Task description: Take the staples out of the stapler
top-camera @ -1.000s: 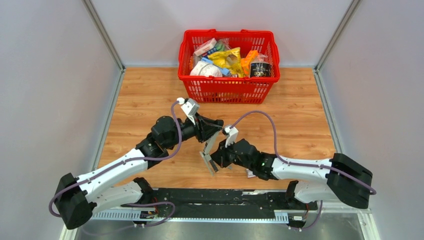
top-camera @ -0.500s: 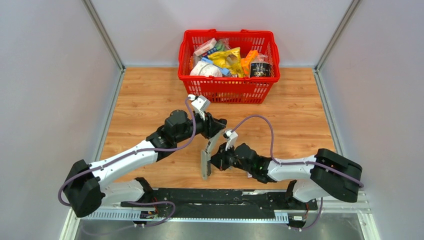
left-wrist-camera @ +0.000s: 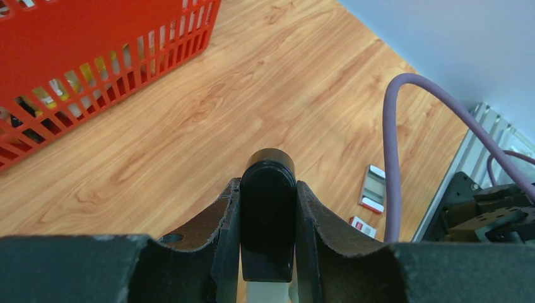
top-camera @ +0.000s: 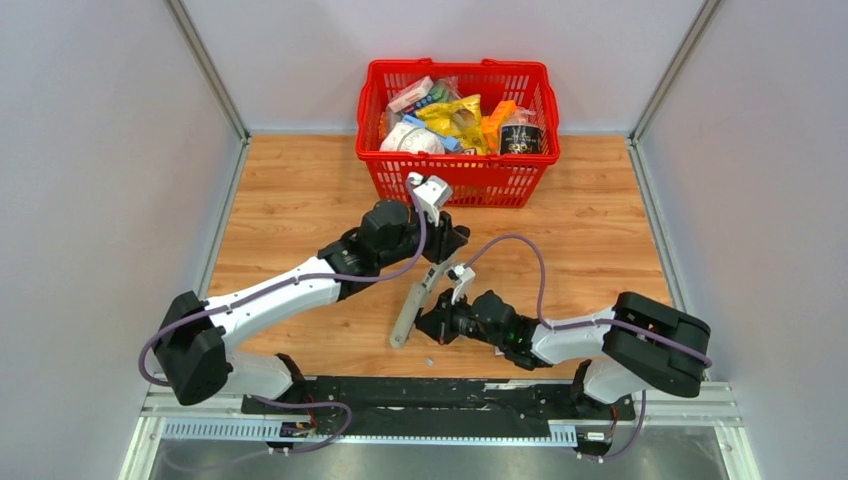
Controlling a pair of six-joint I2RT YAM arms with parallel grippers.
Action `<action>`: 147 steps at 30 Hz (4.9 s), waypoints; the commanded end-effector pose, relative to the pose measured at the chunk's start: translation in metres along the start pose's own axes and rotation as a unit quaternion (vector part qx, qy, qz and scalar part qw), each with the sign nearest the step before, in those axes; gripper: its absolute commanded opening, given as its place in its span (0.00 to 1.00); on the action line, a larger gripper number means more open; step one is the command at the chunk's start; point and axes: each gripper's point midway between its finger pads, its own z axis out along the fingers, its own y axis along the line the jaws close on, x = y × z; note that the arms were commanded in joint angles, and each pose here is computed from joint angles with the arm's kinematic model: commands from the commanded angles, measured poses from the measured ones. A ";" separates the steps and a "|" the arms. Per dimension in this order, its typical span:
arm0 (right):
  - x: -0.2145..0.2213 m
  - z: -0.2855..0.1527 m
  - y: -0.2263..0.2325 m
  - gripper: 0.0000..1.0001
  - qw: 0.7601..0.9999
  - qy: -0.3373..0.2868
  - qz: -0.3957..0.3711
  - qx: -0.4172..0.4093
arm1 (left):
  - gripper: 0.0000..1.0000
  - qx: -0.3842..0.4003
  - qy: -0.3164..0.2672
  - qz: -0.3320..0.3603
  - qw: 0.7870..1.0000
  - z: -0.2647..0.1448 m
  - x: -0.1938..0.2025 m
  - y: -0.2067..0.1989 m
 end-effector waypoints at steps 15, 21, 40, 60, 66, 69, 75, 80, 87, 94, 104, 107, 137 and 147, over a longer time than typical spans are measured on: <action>-0.028 -0.018 0.005 0.00 0.998 -0.047 -0.038 0.016 | 0.00 0.007 -0.046 0.044 0.998 -0.014 -0.043 -0.018; -0.040 -0.022 0.010 0.00 0.997 -0.050 -0.054 0.024 | 0.00 0.017 -0.066 0.044 0.997 -0.035 -0.057 -0.026; -0.068 -0.061 0.028 0.00 0.994 -0.036 -0.098 0.046 | 0.00 -0.042 -0.127 0.090 0.987 -0.103 -0.112 -0.017; -0.021 -0.013 0.028 0.00 0.998 -0.021 -0.009 0.059 | 0.00 -0.089 -0.164 0.065 0.980 -0.112 -0.134 -0.005; -0.030 0.002 0.020 0.00 0.995 -0.057 0.016 0.084 | 0.00 -0.098 -0.172 0.047 0.979 -0.118 -0.130 0.000; -0.037 0.008 0.021 0.00 0.993 -0.070 0.014 0.089 | 0.00 -0.100 -0.172 0.045 0.979 -0.120 -0.129 0.001; -0.051 0.016 0.016 0.00 0.988 -0.097 0.018 0.119 | 0.00 -0.102 -0.170 0.038 0.979 -0.124 -0.126 0.001; -0.059 0.021 0.004 0.00 0.980 -0.119 0.033 0.159 | 0.00 -0.102 -0.170 0.035 0.979 -0.126 -0.125 0.001; -0.081 0.018 -0.004 0.00 0.969 -0.153 0.026 0.194 | 0.00 -0.099 -0.171 0.032 0.980 -0.135 -0.127 -0.001; -0.102 0.007 -0.006 0.00 0.960 -0.182 0.004 0.214 | 0.00 -0.092 -0.166 0.022 0.982 -0.138 -0.120 -0.003; -0.149 -0.005 0.016 0.00 0.953 -0.212 -0.066 0.207 | 0.00 -0.091 -0.154 0.009 0.984 -0.147 -0.108 -0.001; -0.159 -0.008 0.027 0.00 0.953 -0.216 -0.081 0.195 | 0.00 -0.089 -0.148 0.006 0.985 -0.148 -0.103 -0.001; -0.187 -0.085 0.029 0.00 0.934 -0.185 -0.201 0.232 | 0.00 -0.065 -0.068 0.006 0.996 -0.140 -0.066 -0.007; -0.158 -0.086 0.011 0.00 0.939 -0.130 -0.203 0.244 | 0.00 -0.127 -0.006 0.005 0.992 -0.116 -0.022 0.022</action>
